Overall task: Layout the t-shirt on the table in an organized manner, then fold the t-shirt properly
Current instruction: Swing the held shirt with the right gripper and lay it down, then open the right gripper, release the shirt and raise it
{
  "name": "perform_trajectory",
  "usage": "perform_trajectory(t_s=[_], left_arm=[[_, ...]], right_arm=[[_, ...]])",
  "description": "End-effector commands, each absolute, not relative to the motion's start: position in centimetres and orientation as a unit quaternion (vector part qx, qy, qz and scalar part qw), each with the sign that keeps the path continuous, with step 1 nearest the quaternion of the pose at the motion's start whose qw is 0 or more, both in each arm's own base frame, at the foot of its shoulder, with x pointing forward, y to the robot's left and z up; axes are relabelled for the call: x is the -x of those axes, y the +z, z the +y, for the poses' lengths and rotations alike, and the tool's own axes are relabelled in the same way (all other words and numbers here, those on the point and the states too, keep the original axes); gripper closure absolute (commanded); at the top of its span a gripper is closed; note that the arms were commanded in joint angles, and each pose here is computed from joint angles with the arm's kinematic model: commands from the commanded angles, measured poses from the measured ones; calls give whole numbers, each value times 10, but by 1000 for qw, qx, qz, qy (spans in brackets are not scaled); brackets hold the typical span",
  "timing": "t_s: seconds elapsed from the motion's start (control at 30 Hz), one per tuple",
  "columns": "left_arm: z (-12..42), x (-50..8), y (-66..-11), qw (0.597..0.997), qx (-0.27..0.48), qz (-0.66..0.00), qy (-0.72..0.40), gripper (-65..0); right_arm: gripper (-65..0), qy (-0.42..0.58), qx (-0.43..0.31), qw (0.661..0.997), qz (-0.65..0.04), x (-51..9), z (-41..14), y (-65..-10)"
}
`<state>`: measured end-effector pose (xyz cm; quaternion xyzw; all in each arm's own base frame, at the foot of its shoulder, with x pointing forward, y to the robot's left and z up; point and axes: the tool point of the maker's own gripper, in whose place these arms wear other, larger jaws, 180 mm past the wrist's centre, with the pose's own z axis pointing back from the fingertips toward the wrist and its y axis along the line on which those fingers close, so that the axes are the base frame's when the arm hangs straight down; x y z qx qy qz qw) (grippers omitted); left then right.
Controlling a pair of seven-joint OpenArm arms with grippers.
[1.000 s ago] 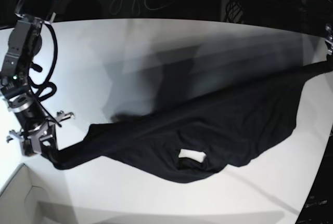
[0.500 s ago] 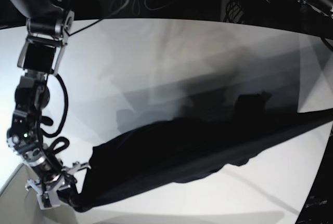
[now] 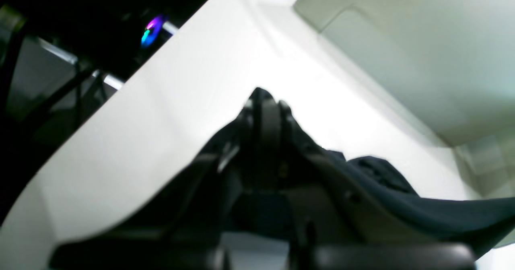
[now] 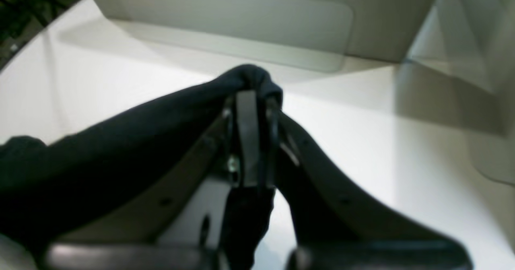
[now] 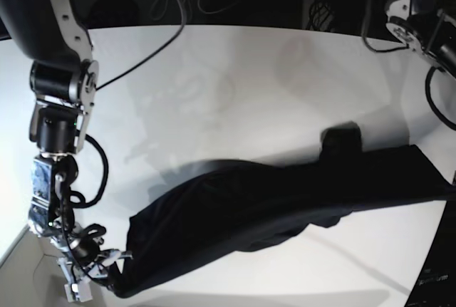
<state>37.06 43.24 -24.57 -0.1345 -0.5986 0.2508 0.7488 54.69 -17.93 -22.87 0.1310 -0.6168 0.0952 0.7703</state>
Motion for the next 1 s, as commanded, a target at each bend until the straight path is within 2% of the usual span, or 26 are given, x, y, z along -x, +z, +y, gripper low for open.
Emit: perform_trajectory(t_s=[0.0,0.23,0.3,0.37,0.47,0.63,0.97], left_arm=[[444,-375,-222,734,120,-623,242,-1],[434,-389,-229,747,127,-609,233,-1],[434,-390,-228,743,127,-614,234,-1],[435,-389,-228,739,125,-619,237,-1],[435,-388,-230,739,124,-619,237,-1],[436,-382,-238,743,122,-613,239,-1],[431,-371,-261,758,120,-593,243,-1]], right_arm=[[-31,88,-128,753,-640,-555,-187,-206],[-336,78,-114,771,-622,-543,-210,-231],[-402,82,-101,772,-622,-536,-219,-233],[-440,91,-94,770,-625,-527,-218,-235],[-463,122,-71,772,-620,-496,-210,-242],[-465,151,-96,767,-616,-453,-151,-253],[-463,142,-224,804,-532,-404,-34,-332]])
